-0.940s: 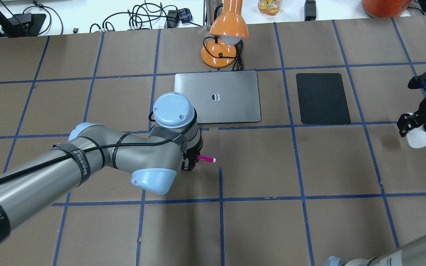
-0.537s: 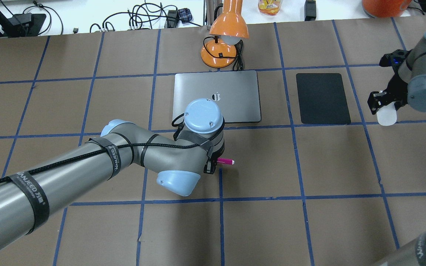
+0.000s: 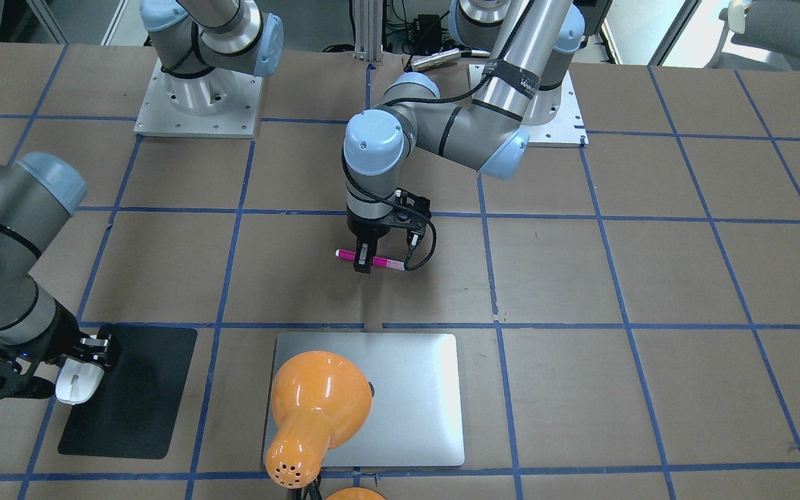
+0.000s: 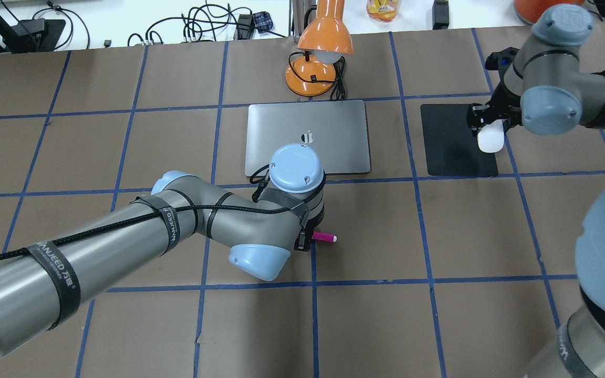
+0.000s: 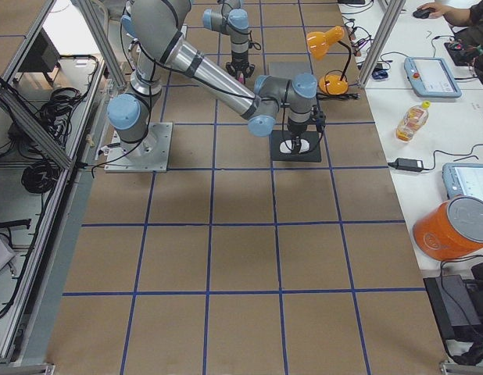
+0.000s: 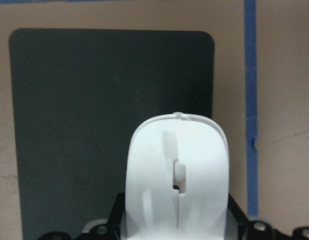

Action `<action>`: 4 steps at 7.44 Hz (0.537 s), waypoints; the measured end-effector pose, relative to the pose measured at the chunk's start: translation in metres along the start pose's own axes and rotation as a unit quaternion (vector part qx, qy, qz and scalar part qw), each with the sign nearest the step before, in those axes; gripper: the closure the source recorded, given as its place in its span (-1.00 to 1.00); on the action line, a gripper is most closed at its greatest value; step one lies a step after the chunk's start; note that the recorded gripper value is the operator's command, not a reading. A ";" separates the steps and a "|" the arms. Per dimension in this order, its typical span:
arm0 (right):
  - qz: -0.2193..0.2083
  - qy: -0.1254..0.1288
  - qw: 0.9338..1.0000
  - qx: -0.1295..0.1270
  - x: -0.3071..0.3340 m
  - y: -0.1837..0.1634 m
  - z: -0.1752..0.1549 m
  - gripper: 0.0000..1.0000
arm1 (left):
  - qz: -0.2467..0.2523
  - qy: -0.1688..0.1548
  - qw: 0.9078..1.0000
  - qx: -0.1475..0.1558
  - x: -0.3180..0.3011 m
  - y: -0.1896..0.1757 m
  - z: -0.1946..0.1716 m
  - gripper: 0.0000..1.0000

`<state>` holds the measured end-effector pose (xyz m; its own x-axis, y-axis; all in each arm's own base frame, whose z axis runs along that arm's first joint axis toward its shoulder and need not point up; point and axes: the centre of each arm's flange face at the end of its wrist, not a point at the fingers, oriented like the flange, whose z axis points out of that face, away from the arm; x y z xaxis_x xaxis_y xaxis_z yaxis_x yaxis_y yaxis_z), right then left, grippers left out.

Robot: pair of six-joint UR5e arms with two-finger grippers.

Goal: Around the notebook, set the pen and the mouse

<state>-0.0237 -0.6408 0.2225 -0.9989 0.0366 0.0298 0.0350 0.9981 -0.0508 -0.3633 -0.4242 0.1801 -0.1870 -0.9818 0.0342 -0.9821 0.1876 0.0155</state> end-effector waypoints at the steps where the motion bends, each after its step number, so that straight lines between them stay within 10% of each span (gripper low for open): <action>1: 0.005 -0.004 1.000 -0.002 -0.012 -0.005 0.007 0.32 | 0.013 0.007 1.000 -0.001 0.001 0.000 -0.009 -1.00; 4: 0.006 -0.020 1.000 -0.003 -0.023 -0.011 0.023 0.19 | 0.196 -0.025 0.980 0.005 0.015 -0.016 -0.085 -1.00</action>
<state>-0.0021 -0.6538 0.1992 -0.9988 0.0475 -0.0116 0.0480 0.9979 -0.0441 -0.3481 -0.4392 0.2658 -0.5500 -0.8350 -0.0129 -0.8351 0.5501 0.0010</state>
